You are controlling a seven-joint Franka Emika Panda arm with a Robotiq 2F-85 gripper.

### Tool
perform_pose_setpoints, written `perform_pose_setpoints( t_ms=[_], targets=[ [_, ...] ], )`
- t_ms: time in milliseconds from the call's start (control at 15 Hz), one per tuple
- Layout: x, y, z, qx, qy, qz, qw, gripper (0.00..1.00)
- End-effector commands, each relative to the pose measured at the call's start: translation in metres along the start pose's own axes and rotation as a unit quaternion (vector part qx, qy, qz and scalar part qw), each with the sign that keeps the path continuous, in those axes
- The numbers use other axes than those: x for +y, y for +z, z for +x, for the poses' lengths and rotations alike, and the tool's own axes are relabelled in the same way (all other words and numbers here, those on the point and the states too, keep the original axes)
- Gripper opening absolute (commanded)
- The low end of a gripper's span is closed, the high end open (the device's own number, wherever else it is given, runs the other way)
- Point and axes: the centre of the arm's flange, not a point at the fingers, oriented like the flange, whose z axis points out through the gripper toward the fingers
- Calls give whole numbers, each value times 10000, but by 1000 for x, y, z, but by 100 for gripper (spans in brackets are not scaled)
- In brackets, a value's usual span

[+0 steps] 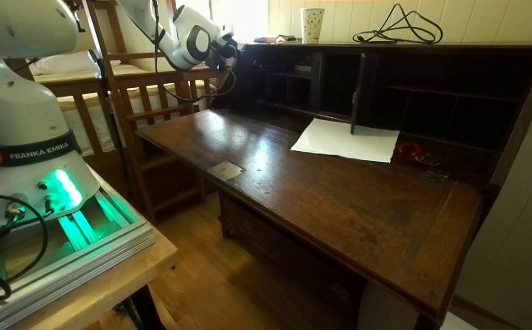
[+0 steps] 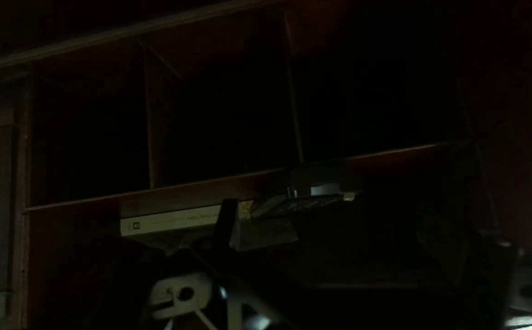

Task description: Put the remote on top of the dresser

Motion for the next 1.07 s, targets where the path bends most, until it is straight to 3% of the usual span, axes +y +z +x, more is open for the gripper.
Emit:
perform_pose_setpoints(
  t_ms=[0,1000],
  targets=[
    [0,13,10,63,132,-197,9997,100],
    [-19,84,32,-180,409,-357,9984,100]
  ],
)
